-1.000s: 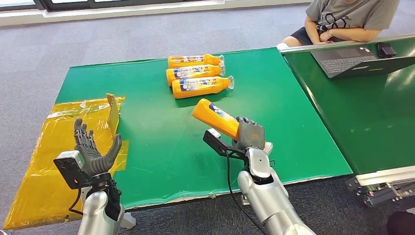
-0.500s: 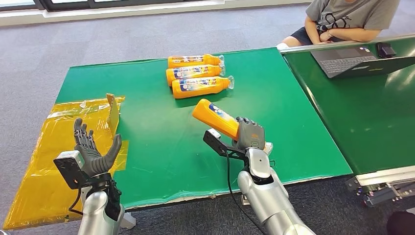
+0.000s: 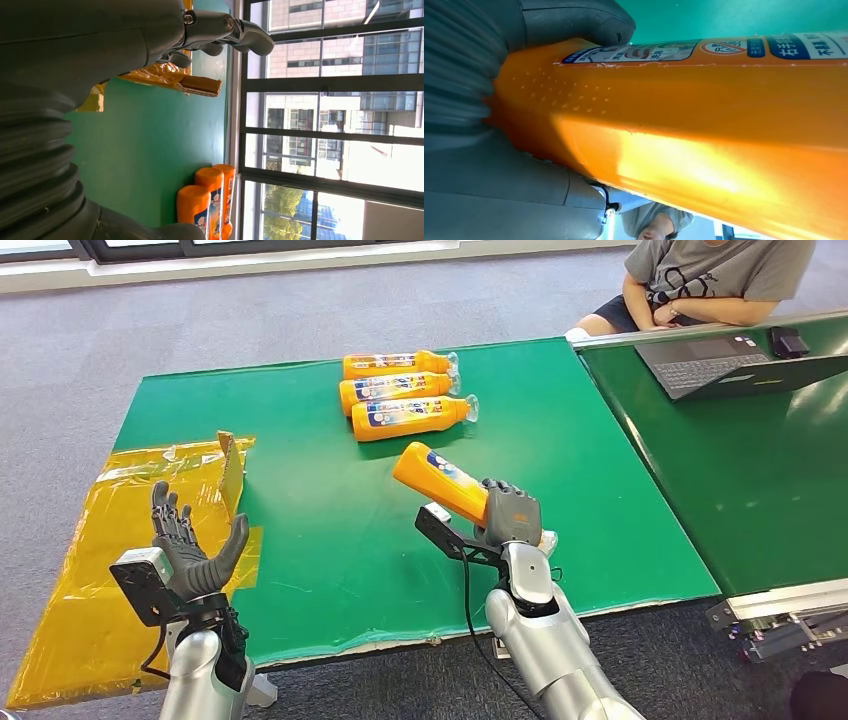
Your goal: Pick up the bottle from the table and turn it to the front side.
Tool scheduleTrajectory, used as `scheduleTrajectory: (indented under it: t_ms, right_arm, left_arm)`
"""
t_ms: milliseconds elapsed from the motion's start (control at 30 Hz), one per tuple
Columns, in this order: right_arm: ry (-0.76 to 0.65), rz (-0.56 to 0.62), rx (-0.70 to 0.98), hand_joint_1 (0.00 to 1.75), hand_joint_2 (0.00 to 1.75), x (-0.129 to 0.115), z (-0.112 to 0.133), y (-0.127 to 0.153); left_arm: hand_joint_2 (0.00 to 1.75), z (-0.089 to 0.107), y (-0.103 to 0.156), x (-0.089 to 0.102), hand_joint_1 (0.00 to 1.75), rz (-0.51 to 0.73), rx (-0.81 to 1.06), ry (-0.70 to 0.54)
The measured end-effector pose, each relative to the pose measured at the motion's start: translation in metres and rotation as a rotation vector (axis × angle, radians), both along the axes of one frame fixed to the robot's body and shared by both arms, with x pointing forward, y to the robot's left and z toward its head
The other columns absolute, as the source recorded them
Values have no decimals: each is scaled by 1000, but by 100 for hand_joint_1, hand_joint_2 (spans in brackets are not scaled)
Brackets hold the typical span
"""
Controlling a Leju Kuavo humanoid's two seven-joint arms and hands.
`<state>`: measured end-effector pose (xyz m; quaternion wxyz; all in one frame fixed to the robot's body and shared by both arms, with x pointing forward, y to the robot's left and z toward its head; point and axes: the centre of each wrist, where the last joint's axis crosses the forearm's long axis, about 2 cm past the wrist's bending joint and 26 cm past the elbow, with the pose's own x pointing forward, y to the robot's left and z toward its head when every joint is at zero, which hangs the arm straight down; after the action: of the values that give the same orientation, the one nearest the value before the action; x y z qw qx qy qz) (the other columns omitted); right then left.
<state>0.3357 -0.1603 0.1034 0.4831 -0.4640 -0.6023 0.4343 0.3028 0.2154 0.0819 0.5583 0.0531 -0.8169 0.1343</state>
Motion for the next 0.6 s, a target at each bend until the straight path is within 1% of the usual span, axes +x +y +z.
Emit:
scheduleTrajectory:
  t_ms: [100, 167, 233, 300, 333, 367, 433, 600]
  right_arm:
    - [4, 4, 4, 175, 175, 0, 0, 0]
    - [28, 53, 76, 175, 175, -3, 0, 3]
    - [27, 196, 296, 175, 175, -11, 1, 11]
    - [-55, 353, 571, 175, 175, -20, 2, 20]
    - [-96, 392, 668, 175, 175, -22, 4, 23]
    - [-126, 410, 730, 175, 175, -22, 7, 25]
    - [-132, 395, 759, 175, 175, -23, 11, 28]
    - [-123, 380, 746, 175, 175, -28, 12, 30]
  left_arm:
    - [175, 0, 0, 0, 0, 0, 0, 1]
    - [175, -1, 0, 0, 0, 4, 3, 5]
    - [175, -6, -2, -2, 0, 8, 9, 5]
    - [175, -13, -4, -4, 0, 11, 11, 8]
    - [175, -15, -5, -5, 0, 11, 10, 12]
    - [175, -17, -6, -6, 0, 11, 9, 18]
    - [175, -21, -7, -7, 0, 8, 10, 29]
    - [175, -26, -8, -9, 0, 2, 10, 51]
